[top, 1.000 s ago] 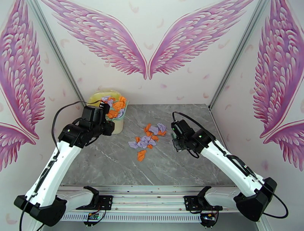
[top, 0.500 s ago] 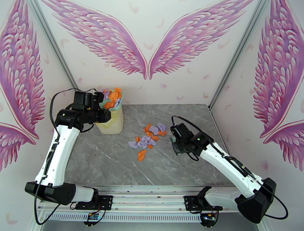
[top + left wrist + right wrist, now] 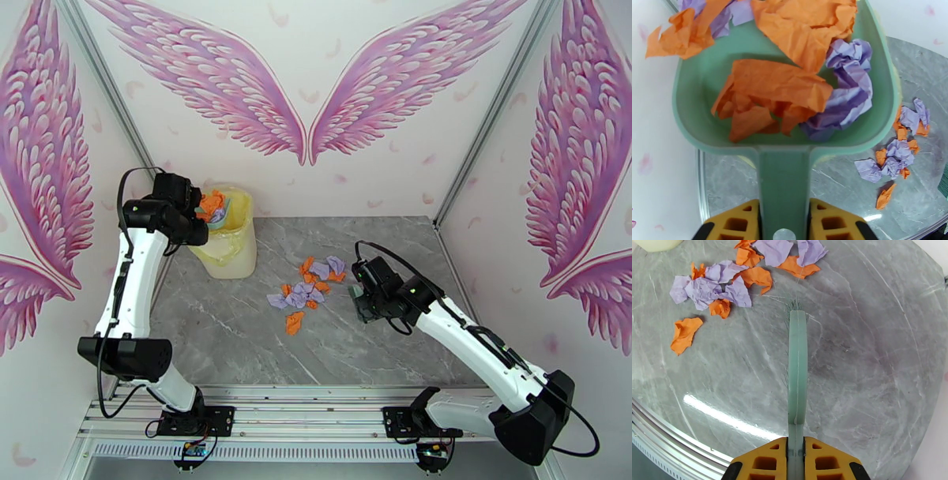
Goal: Sweep away the paper scraps from the table
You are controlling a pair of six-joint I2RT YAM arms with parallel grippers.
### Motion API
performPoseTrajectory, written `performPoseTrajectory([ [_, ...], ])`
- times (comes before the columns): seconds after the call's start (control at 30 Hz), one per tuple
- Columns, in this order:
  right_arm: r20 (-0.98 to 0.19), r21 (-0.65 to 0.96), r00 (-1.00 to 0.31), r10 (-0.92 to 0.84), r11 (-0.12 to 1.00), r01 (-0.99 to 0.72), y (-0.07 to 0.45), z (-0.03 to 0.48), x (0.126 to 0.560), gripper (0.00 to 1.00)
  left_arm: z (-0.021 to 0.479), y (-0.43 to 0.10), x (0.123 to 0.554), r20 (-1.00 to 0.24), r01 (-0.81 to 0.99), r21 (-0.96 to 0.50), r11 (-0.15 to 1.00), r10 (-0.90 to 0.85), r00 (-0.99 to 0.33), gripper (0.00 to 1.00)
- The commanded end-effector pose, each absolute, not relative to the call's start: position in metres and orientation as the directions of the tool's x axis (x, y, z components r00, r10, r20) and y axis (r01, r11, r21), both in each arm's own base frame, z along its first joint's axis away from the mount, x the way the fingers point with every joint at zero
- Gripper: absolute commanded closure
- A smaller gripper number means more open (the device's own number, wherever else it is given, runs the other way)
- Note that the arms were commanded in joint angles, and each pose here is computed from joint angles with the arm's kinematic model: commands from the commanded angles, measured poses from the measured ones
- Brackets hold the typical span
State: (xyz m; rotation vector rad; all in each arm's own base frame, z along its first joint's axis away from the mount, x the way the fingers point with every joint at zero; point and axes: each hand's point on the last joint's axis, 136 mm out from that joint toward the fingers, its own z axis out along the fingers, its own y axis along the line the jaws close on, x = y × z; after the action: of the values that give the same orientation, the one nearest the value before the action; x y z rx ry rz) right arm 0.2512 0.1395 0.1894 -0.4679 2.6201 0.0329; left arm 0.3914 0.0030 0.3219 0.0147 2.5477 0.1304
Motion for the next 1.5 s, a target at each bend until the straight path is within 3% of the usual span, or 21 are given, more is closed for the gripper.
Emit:
performPoseTrajectory([
  [0.0,-0.465,-0.035,-0.826,-0.317,0.939,-0.341,0.142,0.184,0.250,1.00,0.328,0.015,0.392,-0.535,-0.023,0.191,0.981,0.084,-0.841,1.00],
  [0.33,-0.470,-0.016,-0.826,-0.311,0.939,-0.345,0.136,0.176,0.236,1.00,0.323,-0.001,0.409,-0.465,0.031,0.401,0.915,0.233,-0.854,1.00],
  [0.63,-0.497,0.009,-0.812,-0.307,0.934,-0.358,0.139,0.183,0.233,1.00,0.324,0.018,0.407,-0.399,0.010,0.556,0.831,0.277,-0.874,1.00],
  [0.87,-0.508,0.025,-0.804,-0.308,0.928,-0.371,0.142,0.184,0.232,1.00,0.328,0.009,0.402,-0.278,0.118,0.721,0.682,0.442,-0.853,1.00],
  [1.47,-0.538,0.080,-0.793,-0.287,0.919,-0.386,0.147,0.188,0.226,1.00,0.352,0.014,0.389,-0.116,0.180,0.874,0.452,0.552,-0.826,1.00],
])
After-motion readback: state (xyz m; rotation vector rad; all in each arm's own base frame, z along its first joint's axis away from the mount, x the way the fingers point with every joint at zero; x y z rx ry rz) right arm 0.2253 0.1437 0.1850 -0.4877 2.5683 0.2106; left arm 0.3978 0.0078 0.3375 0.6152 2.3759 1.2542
